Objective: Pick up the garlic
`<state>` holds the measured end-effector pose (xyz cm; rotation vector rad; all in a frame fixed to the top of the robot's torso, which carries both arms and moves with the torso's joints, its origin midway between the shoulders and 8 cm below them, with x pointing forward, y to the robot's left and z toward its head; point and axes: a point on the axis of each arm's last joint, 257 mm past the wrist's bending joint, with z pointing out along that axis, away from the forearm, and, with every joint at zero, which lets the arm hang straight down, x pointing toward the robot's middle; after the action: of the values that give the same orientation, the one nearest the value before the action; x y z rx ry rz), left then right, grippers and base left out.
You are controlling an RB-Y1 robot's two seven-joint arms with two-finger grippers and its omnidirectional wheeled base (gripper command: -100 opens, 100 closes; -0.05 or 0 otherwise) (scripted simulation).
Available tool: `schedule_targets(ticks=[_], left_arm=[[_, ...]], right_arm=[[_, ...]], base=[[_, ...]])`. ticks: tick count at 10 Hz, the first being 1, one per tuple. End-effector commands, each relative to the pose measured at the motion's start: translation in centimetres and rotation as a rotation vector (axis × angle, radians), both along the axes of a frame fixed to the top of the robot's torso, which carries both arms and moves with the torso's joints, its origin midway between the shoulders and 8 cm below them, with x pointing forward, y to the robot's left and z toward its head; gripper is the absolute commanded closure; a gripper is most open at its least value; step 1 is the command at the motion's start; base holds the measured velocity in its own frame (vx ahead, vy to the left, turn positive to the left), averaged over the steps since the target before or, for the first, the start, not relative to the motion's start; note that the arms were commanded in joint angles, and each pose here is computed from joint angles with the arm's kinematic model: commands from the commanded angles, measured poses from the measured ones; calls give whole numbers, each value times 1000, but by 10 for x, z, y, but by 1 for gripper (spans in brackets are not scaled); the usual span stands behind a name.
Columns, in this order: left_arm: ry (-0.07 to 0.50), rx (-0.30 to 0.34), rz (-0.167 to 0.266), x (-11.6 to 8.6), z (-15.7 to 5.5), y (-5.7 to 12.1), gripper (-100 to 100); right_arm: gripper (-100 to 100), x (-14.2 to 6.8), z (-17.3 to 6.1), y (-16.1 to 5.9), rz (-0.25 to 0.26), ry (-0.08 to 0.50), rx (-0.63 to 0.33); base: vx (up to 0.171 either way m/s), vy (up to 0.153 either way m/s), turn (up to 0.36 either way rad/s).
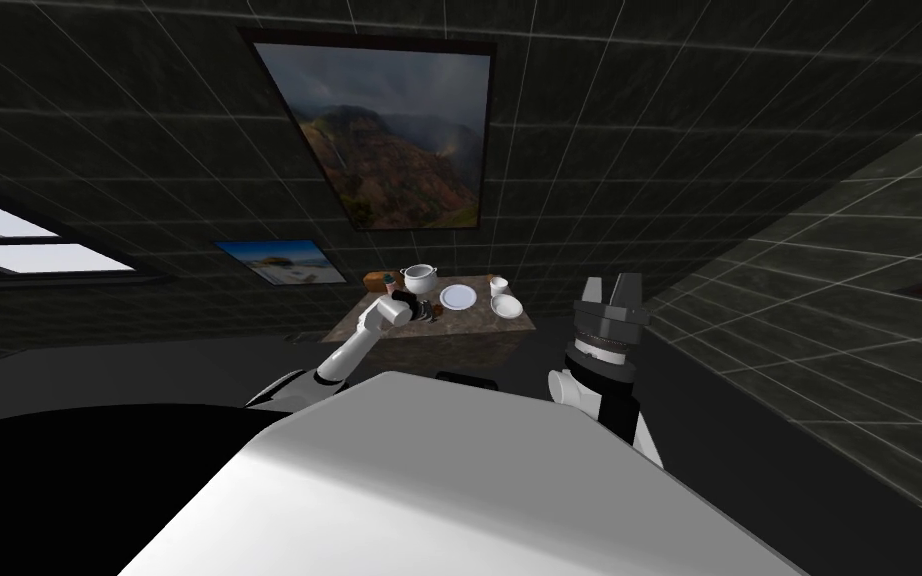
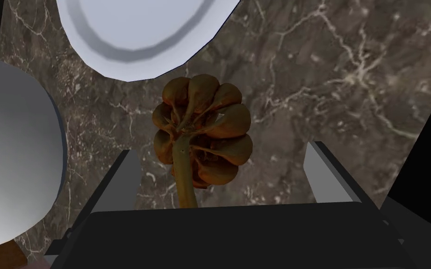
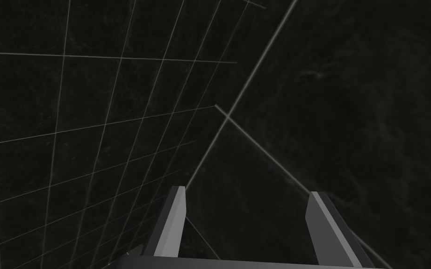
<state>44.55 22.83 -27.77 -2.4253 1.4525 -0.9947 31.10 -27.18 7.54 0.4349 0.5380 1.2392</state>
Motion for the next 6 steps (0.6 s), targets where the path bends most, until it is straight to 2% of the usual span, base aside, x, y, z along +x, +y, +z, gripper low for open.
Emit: schedule_targets(ticks=[1,3,4,6], left_arm=[[26,11,19,-1,-1,8,-100],[63,32,71,1,1,26,-100],[69,35,72,-1,0,27,-100],[99,54,121,1,3,43,-100]], right_arm=[[0,0,0,0,0,0,0],[0,0,0,0,0,0,0],[0,0,0,0,0,0,0],[0,0,0,0,0,0,0]], base=[[4,-15,-15],[1,-22,-38],[3,-20,-12],[6,-24,-25]])
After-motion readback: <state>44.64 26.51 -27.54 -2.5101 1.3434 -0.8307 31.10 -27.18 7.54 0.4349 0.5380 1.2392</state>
